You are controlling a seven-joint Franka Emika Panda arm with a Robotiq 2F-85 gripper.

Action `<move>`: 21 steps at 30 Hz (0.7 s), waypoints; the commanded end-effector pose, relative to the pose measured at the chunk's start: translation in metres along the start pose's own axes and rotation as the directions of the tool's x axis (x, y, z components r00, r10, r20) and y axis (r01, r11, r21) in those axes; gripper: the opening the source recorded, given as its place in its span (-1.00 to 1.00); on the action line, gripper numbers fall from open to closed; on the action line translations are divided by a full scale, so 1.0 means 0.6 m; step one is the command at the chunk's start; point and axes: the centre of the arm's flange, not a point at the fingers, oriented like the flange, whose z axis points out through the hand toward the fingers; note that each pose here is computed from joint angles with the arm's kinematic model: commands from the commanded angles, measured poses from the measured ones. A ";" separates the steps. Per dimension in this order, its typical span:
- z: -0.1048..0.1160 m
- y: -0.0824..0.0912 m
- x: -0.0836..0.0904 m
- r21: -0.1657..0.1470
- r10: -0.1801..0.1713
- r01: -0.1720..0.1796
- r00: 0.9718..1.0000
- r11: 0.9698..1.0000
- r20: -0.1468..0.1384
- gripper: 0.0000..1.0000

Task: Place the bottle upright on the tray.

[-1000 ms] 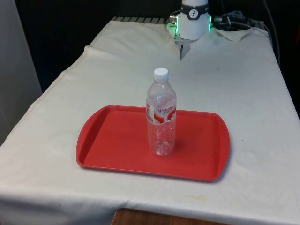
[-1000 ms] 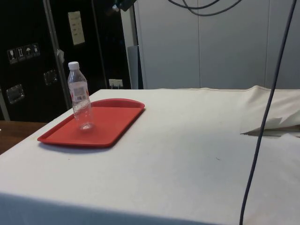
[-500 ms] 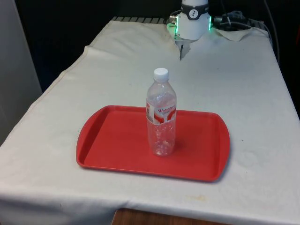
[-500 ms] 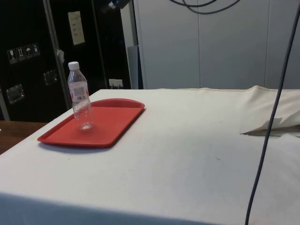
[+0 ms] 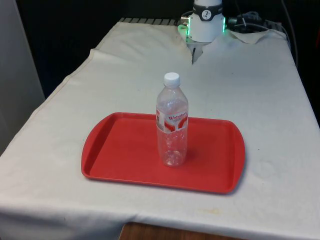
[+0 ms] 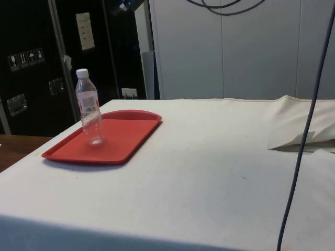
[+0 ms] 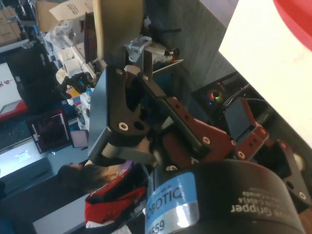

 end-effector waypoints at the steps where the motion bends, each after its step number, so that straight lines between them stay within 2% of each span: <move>1: 0.002 0.003 -0.002 0.000 -0.004 0.004 1.000 1.000 0.003 1.00; 2: 0.005 0.011 -0.008 -0.005 -0.021 0.021 1.000 1.000 0.020 1.00; 8: 0.011 0.024 -0.013 -0.005 -0.054 0.054 0.998 0.999 0.036 1.00; 9: 0.012 0.024 -0.014 -0.004 -0.058 0.058 0.998 0.998 0.039 1.00; 10: 0.012 0.022 -0.014 0.002 -0.042 0.042 0.999 0.999 0.026 1.00; 11: 0.012 0.025 -0.014 -0.005 -0.062 0.063 0.997 0.998 0.041 1.00; 16: 0.012 0.027 -0.014 -0.006 -0.094 0.094 0.994 0.996 0.050 1.00; 17: 0.012 0.024 -0.015 0.002 -0.079 0.079 0.996 0.997 0.035 1.00; 18: 0.011 0.028 -0.014 -0.006 -0.099 0.099 0.994 0.995 0.052 1.00; 21: 0.011 0.028 -0.015 -0.003 -0.114 0.115 0.992 0.993 0.059 1.00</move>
